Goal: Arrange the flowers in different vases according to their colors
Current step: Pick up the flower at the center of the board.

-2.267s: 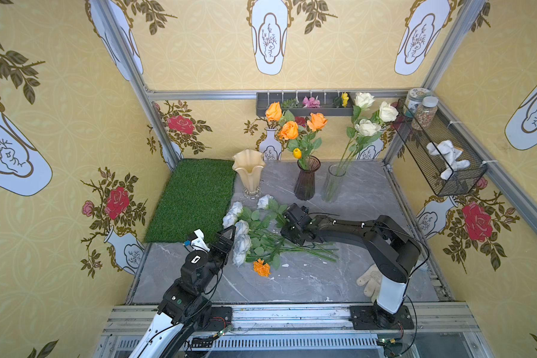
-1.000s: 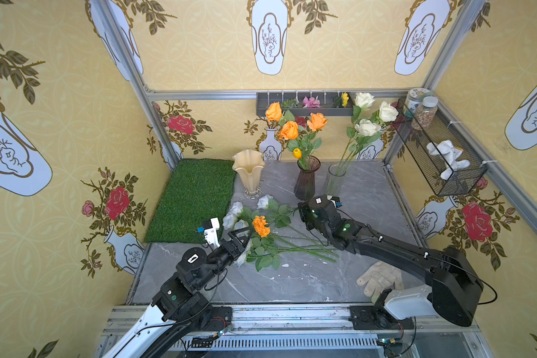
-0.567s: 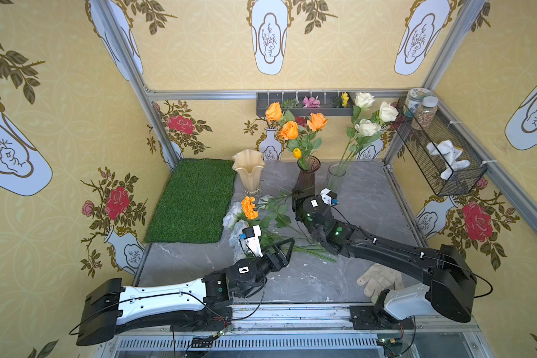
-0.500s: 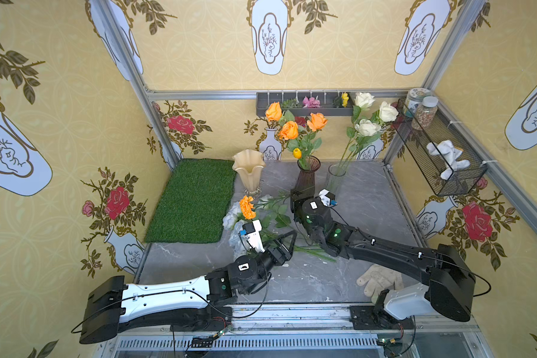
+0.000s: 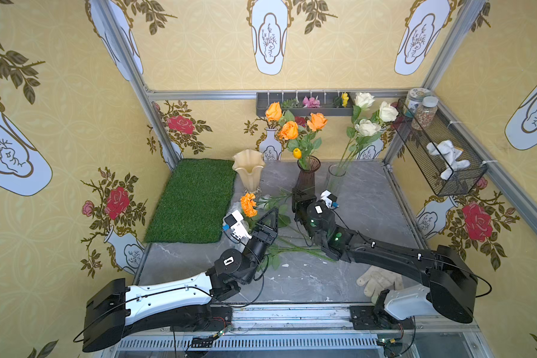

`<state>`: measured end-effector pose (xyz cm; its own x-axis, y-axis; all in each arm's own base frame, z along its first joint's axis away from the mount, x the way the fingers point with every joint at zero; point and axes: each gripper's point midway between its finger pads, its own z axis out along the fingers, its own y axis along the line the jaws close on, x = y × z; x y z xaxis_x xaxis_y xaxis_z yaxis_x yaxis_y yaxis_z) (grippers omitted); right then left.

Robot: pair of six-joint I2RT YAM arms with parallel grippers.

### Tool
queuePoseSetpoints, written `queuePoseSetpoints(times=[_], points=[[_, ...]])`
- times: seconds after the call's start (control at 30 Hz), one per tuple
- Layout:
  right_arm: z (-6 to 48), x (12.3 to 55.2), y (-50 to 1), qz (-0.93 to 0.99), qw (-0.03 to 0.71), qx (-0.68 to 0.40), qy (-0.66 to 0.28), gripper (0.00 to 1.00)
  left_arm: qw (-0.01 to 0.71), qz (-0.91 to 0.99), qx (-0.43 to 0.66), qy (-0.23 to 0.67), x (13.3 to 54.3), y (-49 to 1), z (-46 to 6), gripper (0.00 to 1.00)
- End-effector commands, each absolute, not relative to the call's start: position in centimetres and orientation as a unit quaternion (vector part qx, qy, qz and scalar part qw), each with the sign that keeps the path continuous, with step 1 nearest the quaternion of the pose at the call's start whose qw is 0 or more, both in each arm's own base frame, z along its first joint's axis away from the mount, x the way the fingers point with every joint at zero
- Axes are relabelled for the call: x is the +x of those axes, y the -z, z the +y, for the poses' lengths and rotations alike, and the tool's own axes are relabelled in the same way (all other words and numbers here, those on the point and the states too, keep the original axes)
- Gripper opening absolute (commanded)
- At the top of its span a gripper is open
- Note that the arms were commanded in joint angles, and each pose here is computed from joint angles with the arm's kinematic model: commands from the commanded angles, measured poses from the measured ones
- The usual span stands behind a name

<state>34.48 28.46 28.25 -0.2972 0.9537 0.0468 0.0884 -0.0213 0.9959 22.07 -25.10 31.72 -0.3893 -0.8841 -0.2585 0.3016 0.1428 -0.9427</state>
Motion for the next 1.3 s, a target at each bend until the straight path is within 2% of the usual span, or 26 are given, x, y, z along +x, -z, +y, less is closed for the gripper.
queuePoseSetpoints(times=[0.0,0.27,0.53,0.73,0.9,1.03,1.27], points=[[28.8,34.7,-29.2,0.561,0.389,0.445,-0.58,0.0,0.482,0.549,-0.266,0.629,22.4,-32.6,-25.2,0.81],[29.7,34.6,-29.4,0.558,0.38,0.433,-0.597,0.0,0.487,0.543,-0.302,0.615,25.1,-31.8,-24.3,0.71],[31.4,34.7,-29.4,0.552,0.366,0.421,-0.619,0.0,0.475,0.548,-0.288,0.625,27.2,-32.8,-25.3,0.67],[32.0,34.9,-29.8,0.544,0.364,0.415,-0.632,0.0,0.459,0.564,-0.291,0.622,27.5,-30.9,-26.1,0.65],[31.7,34.7,-30.3,0.541,0.37,0.409,-0.635,0.0,0.46,0.57,-0.297,0.612,27.6,-29.6,-25.8,0.65],[31.5,34.5,-30.7,0.542,0.374,0.403,-0.635,0.0,0.458,0.573,-0.298,0.611,27.6,-29.1,-25.8,0.7],[32.4,33.9,-30.7,0.551,0.367,0.393,-0.638,0.0,0.462,0.557,-0.299,0.622,28.4,-30.5,-25.4,0.71]])
